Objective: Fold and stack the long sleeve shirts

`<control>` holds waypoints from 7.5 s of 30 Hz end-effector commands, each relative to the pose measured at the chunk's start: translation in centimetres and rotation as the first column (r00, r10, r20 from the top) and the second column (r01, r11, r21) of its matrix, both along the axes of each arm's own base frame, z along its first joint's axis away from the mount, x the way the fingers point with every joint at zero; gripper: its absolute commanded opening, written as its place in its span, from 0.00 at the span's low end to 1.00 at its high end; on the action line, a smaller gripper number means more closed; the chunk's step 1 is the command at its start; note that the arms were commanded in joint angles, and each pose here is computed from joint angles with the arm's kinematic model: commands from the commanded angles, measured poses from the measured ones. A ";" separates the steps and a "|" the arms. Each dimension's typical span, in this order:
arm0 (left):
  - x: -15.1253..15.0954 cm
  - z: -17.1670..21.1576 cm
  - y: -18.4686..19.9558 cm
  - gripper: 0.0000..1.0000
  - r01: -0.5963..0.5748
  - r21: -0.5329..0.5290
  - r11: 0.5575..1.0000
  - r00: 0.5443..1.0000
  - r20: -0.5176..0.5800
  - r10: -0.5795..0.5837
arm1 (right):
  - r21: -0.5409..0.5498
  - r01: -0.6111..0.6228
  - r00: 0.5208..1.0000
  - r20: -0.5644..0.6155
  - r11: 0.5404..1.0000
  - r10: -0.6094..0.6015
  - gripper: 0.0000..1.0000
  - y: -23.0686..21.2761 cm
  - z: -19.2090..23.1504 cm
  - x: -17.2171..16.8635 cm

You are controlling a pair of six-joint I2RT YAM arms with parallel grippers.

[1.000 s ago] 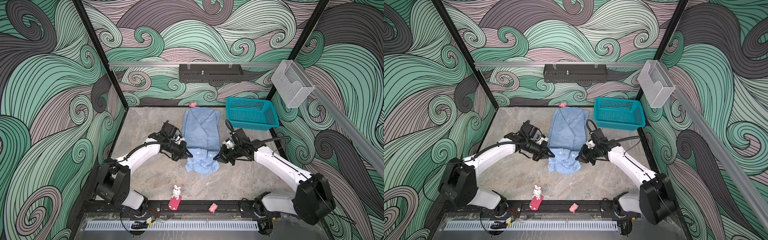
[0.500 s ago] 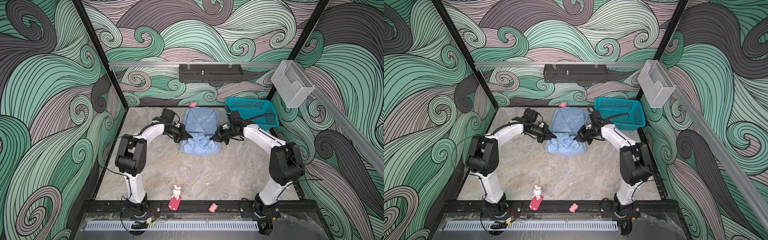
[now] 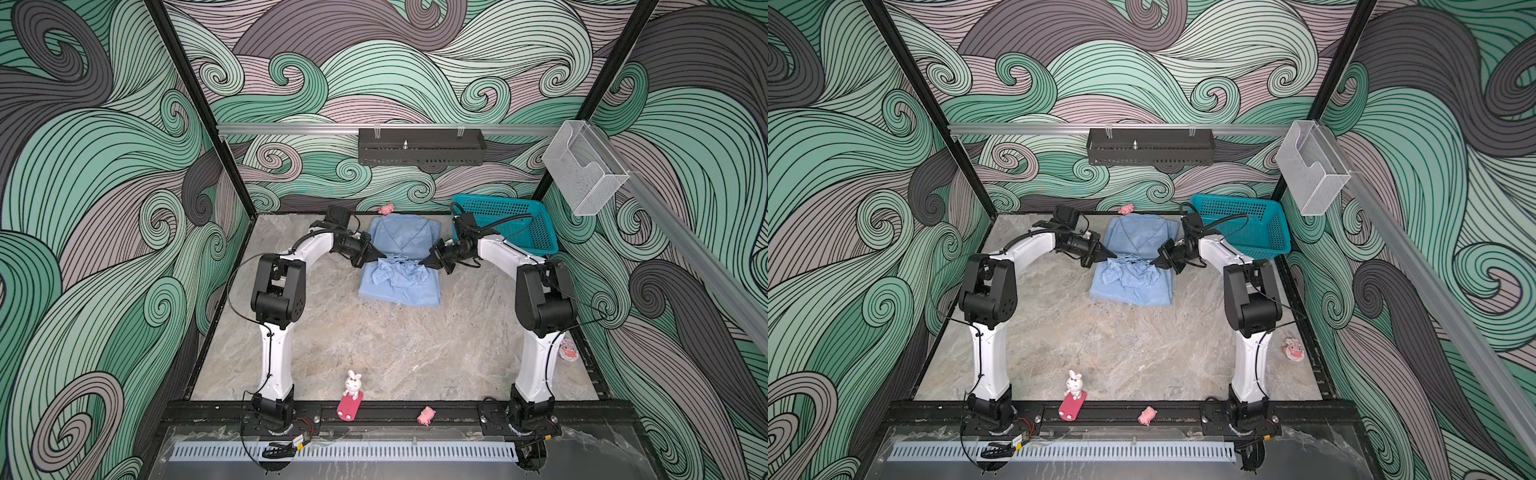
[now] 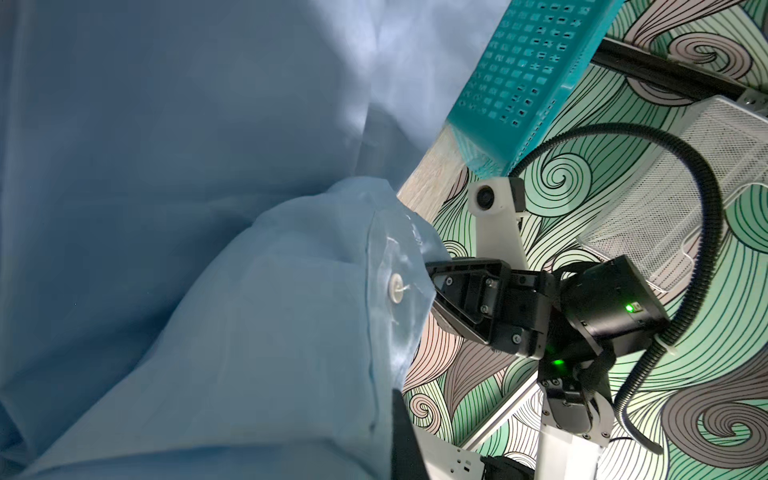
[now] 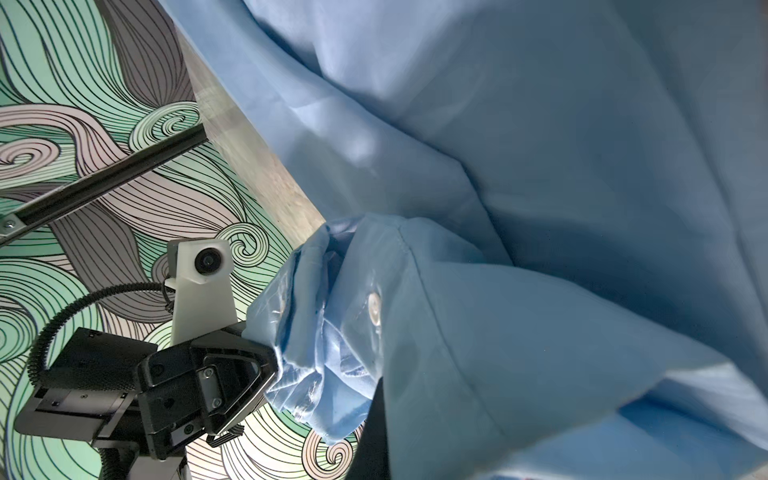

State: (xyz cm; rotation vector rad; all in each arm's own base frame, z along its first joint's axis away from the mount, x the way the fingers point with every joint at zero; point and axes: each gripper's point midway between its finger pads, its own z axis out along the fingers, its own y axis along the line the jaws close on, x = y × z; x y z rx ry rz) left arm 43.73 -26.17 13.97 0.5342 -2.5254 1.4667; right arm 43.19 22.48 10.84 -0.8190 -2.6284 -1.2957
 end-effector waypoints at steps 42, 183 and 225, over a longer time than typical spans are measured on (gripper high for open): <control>12.2 0.3 -1.0 0.70 -0.217 -0.153 0.964 0.969 -0.149 0.195 | -0.006 0.171 0.984 0.058 0.985 -0.171 0.66 -2.3 -0.2 8.8; -16.3 -12.9 10.5 0.67 0.000 0.295 0.955 0.982 -0.179 0.056 | -0.622 -0.466 0.772 0.062 0.629 0.633 0.33 3.6 -7.6 -6.2; -12.2 -12.9 16.1 0.00 -0.120 0.606 0.786 0.992 0.042 0.119 | -0.441 -0.480 0.817 0.091 0.759 0.569 0.23 7.9 -7.9 -9.5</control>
